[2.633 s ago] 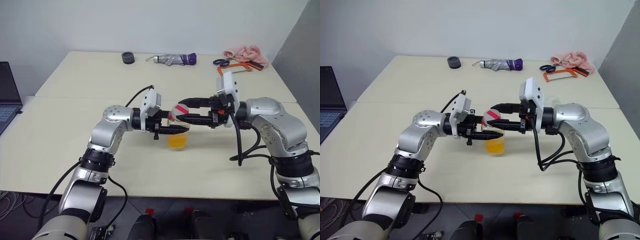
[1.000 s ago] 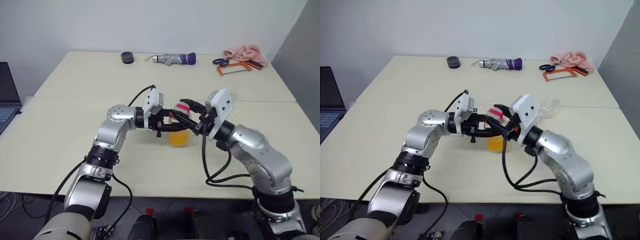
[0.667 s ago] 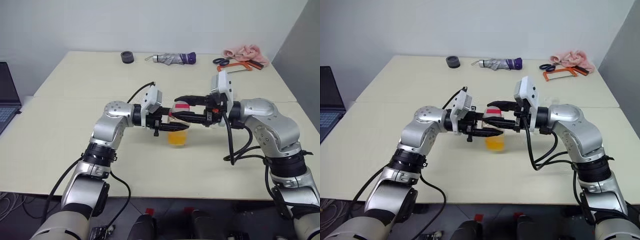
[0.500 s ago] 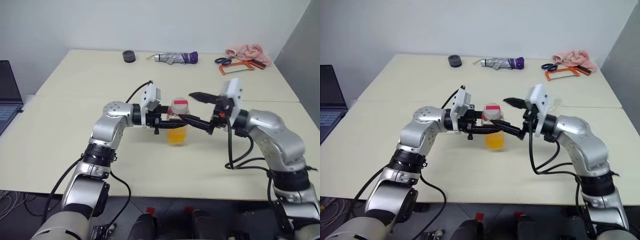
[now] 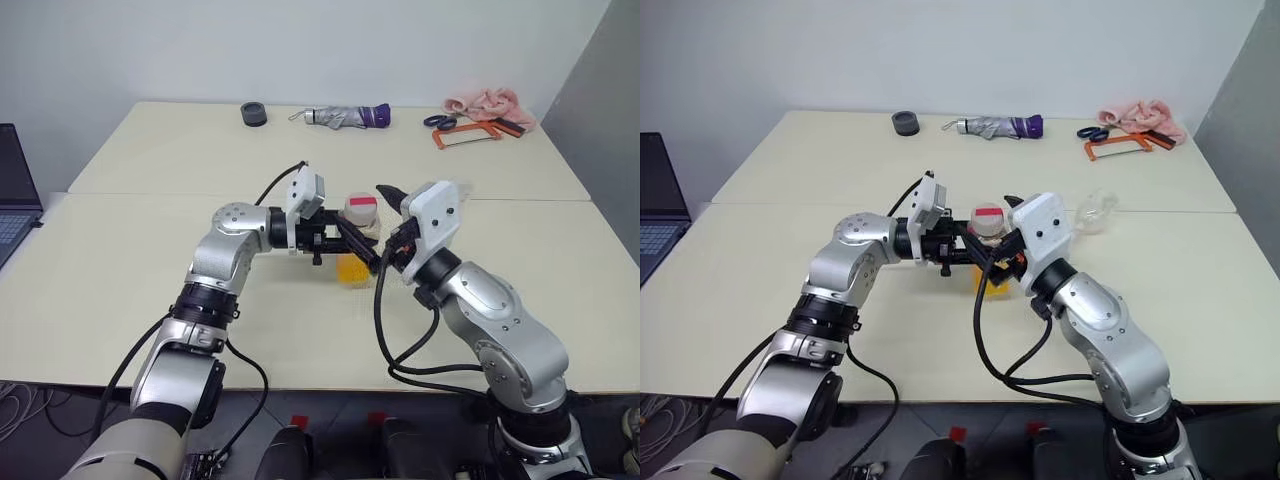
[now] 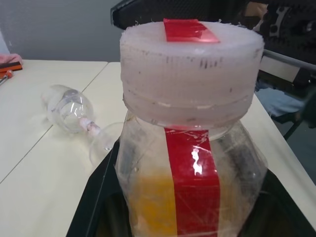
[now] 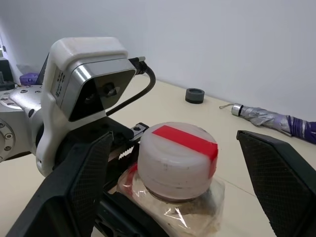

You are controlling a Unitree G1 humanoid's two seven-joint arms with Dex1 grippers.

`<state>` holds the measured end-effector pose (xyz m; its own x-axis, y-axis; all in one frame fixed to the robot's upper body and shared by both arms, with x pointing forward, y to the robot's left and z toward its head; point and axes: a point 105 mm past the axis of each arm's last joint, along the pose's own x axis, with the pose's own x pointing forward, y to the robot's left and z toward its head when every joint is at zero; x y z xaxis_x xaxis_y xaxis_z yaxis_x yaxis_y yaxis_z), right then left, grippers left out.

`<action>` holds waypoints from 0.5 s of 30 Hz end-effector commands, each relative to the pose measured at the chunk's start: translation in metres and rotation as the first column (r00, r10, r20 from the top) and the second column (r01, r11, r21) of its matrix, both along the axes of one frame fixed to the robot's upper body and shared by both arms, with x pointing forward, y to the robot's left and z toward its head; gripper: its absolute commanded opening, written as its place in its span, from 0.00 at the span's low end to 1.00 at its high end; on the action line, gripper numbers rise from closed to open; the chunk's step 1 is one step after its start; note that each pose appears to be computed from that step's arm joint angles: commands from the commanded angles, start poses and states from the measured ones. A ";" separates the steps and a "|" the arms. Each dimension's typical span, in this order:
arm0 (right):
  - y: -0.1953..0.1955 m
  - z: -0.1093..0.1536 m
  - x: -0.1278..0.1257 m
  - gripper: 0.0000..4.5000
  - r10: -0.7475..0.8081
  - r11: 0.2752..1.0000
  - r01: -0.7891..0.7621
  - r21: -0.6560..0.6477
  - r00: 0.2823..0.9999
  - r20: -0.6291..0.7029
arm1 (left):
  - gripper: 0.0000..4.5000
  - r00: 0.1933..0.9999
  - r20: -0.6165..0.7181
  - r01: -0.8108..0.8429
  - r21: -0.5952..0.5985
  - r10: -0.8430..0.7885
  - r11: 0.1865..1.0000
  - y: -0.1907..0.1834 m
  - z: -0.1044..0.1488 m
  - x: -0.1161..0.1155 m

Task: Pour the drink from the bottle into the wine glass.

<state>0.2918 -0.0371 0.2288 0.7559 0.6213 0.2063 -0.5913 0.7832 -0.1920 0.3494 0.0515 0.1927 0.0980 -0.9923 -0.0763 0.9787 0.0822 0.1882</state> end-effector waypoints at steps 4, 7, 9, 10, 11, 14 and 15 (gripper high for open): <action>-0.003 0.014 0.001 0.95 -0.033 0.999 0.031 0.031 0.998 0.055 | 0.40 0.996 0.082 0.022 0.008 -0.022 1.000 -0.003 0.012 0.000; -0.003 0.015 0.001 0.95 -0.028 0.999 0.026 0.046 0.999 0.044 | 0.40 0.996 0.087 0.018 0.013 -0.019 1.000 -0.002 0.011 0.000; -0.003 0.014 0.002 0.95 -0.024 0.999 0.022 0.047 0.999 0.035 | 0.40 0.996 0.089 0.016 0.014 -0.017 1.000 -0.001 0.010 0.000; -0.003 0.013 0.002 0.91 -0.022 0.999 0.020 0.047 0.999 0.031 | 0.40 0.996 0.089 0.016 0.015 -0.017 1.000 -0.001 0.010 0.000; -0.002 0.012 0.003 0.87 -0.019 0.999 0.017 0.043 0.999 0.029 | 0.40 0.996 0.090 0.015 0.016 -0.016 1.000 0.000 0.010 0.000; -0.001 0.010 0.003 0.68 -0.011 1.000 0.011 0.029 1.000 0.023 | 0.40 0.996 0.092 0.013 0.017 -0.015 1.000 0.000 0.009 0.000; 0.000 0.008 0.003 0.60 -0.005 1.000 0.004 0.021 1.000 0.020 | 0.40 0.996 0.092 0.013 0.016 -0.014 1.000 0.000 0.009 0.001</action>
<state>0.2977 -0.0364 0.2241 0.7687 0.6110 0.1892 -0.5892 0.7915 -0.1625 0.3506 0.0524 0.1877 0.0982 -0.9898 -0.1034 0.9716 0.0729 0.2252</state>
